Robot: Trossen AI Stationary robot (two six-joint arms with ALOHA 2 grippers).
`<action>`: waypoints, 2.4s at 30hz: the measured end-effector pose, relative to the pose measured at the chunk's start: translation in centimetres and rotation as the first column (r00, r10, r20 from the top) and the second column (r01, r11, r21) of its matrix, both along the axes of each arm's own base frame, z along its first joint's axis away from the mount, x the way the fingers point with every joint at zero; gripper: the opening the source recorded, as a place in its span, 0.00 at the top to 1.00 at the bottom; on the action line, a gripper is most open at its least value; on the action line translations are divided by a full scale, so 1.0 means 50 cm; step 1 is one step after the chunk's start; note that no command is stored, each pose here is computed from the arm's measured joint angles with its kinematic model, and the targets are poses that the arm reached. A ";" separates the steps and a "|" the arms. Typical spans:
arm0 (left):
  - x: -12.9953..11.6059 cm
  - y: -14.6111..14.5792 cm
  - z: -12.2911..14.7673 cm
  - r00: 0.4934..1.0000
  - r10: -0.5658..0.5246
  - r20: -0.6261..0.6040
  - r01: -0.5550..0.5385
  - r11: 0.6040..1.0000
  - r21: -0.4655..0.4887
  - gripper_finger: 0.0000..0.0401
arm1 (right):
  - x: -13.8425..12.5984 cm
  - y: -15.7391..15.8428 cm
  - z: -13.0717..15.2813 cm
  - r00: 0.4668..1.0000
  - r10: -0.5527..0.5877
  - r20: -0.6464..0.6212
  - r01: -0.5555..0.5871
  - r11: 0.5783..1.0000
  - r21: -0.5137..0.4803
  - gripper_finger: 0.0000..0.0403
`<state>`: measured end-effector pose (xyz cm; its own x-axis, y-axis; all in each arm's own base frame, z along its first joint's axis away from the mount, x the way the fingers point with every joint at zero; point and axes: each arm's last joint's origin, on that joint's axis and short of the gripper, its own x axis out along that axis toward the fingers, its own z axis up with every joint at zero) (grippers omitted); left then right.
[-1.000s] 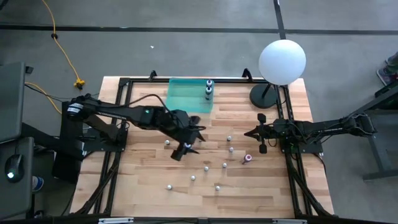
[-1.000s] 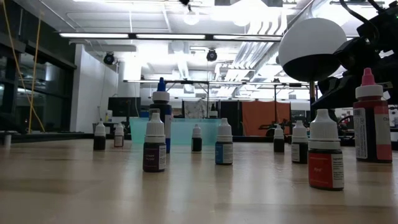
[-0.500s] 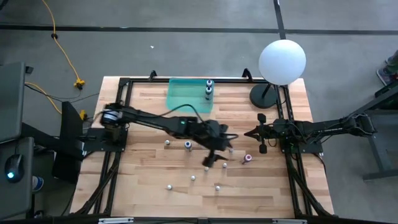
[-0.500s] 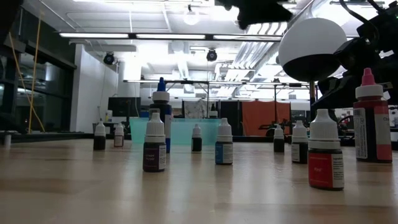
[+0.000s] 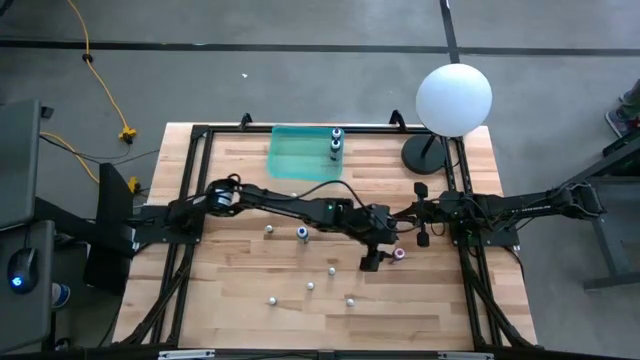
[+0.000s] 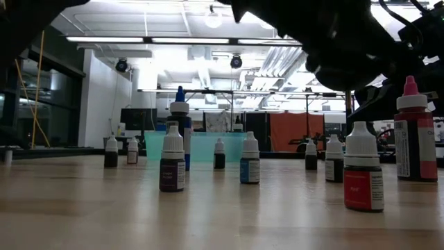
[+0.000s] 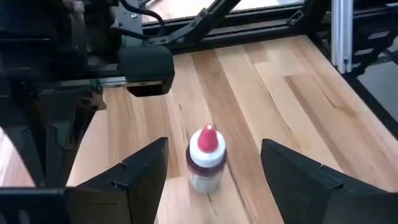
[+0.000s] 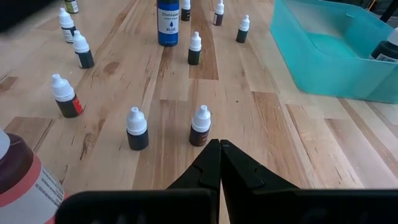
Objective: Pick & Place food coloring
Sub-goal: Put the big pink food coloring bottle into the blue transparent bin
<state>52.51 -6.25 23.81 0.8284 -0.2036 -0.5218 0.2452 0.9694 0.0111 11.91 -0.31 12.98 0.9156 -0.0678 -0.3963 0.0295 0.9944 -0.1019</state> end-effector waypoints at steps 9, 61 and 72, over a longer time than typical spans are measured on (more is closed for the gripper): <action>0.016 0.004 -0.055 0.998 0.052 -0.034 -0.051 0.998 0.040 0.38 | 0.000 0.000 0.000 1.000 0.000 0.002 0.000 1.000 0.000 1.00; 0.048 -0.013 -0.107 0.998 0.001 0.064 0.002 0.999 -0.042 0.41 | 0.000 0.000 0.000 1.000 0.000 0.002 0.000 1.000 0.000 1.00; 0.048 -0.014 -0.108 0.998 -0.005 0.061 0.007 0.999 -0.045 0.63 | 0.000 0.000 0.000 1.000 0.000 0.002 0.000 1.000 0.000 1.00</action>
